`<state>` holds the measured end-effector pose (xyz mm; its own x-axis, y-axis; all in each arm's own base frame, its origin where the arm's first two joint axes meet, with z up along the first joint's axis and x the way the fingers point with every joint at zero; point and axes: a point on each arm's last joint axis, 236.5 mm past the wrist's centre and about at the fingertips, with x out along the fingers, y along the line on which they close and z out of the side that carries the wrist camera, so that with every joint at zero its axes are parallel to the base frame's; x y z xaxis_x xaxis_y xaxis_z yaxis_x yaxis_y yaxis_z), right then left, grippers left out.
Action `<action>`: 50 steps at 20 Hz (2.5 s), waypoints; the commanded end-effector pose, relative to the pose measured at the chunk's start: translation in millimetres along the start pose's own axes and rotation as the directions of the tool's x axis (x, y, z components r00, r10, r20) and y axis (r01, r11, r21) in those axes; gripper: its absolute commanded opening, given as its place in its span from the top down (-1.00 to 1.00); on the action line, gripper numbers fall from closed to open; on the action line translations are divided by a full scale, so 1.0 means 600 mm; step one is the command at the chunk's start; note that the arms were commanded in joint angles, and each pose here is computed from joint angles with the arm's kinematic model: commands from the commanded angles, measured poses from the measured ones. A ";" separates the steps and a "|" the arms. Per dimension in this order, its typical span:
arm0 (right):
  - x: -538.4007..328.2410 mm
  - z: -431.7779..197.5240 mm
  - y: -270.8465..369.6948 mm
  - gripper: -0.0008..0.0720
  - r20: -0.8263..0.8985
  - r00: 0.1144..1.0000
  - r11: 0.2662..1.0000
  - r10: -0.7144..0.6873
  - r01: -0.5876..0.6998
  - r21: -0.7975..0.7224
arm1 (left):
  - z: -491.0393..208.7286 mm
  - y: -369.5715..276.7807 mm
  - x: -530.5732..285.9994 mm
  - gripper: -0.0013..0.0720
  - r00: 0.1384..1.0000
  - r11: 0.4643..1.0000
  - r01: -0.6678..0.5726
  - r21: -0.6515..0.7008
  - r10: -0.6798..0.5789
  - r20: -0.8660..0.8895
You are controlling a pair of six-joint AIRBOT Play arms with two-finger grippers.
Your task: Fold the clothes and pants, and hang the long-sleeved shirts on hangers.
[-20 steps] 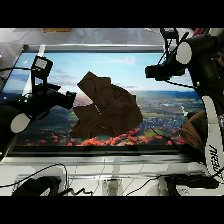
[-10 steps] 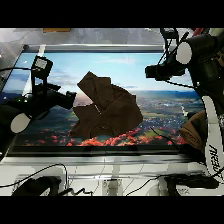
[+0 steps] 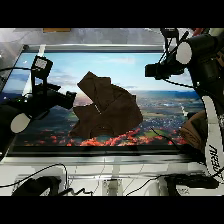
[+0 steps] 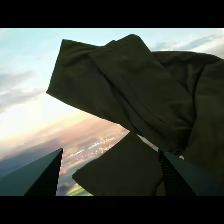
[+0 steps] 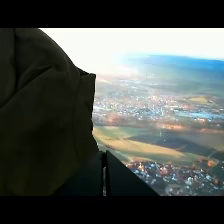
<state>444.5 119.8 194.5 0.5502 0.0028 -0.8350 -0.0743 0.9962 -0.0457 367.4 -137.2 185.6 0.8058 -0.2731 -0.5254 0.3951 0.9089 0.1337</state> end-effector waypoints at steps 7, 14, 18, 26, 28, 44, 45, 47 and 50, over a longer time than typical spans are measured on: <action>0.001 -0.051 0.009 0.94 -0.133 0.991 0.971 0.020 -0.051 -0.233 | -0.003 0.037 -0.001 -0.95 0.996 0.992 -0.089 0.088 0.090 -0.007; 0.067 -0.267 0.144 0.94 -0.518 0.788 0.865 0.333 -0.474 -0.166 | -0.012 0.081 -0.004 -0.95 0.989 0.988 -0.145 0.053 0.147 -0.021; 0.073 -0.348 0.192 0.94 -0.410 0.753 0.818 0.515 -0.575 -0.029 | -0.015 0.096 -0.005 -0.95 0.986 0.986 -0.164 0.040 0.166 -0.026; 0.153 -0.421 0.237 0.11 -0.114 0.719 0.644 0.685 -0.525 0.557 | -0.015 0.096 -0.005 -0.95 0.986 0.986 -0.164 0.040 0.165 -0.026; 0.181 -0.436 0.248 0.01 -0.145 0.702 0.612 0.698 -0.478 0.630 | -0.014 0.096 -0.005 -0.95 0.986 0.986 -0.164 0.040 0.165 -0.023; 0.261 -0.470 0.301 -0.32 -0.330 0.579 0.569 0.746 -0.296 0.767 | 0.004 0.096 -0.005 -0.95 0.986 0.985 -0.167 0.040 0.166 0.023; 0.263 -0.471 0.305 -0.32 -0.344 0.565 0.571 0.750 -0.291 0.767 | 0.004 0.096 -0.005 -0.95 0.986 0.985 -0.167 0.040 0.166 0.023; 0.270 -0.456 0.308 -0.21 -0.332 0.572 0.569 0.750 -0.303 0.764 | 0.004 0.096 -0.005 -0.95 0.986 0.985 -0.167 0.040 0.166 0.023; 0.280 -0.433 0.303 -0.19 -0.307 0.607 0.582 0.734 -0.328 0.744 | 0.006 0.096 -0.004 -0.95 0.986 0.985 -0.167 0.040 0.166 0.026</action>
<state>297.6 278.9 -96.3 0.0137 0.7166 -0.6974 0.4122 0.6314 0.6568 388.9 -85.1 196.9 0.8697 -0.1264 -0.4772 0.2736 0.9280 0.2529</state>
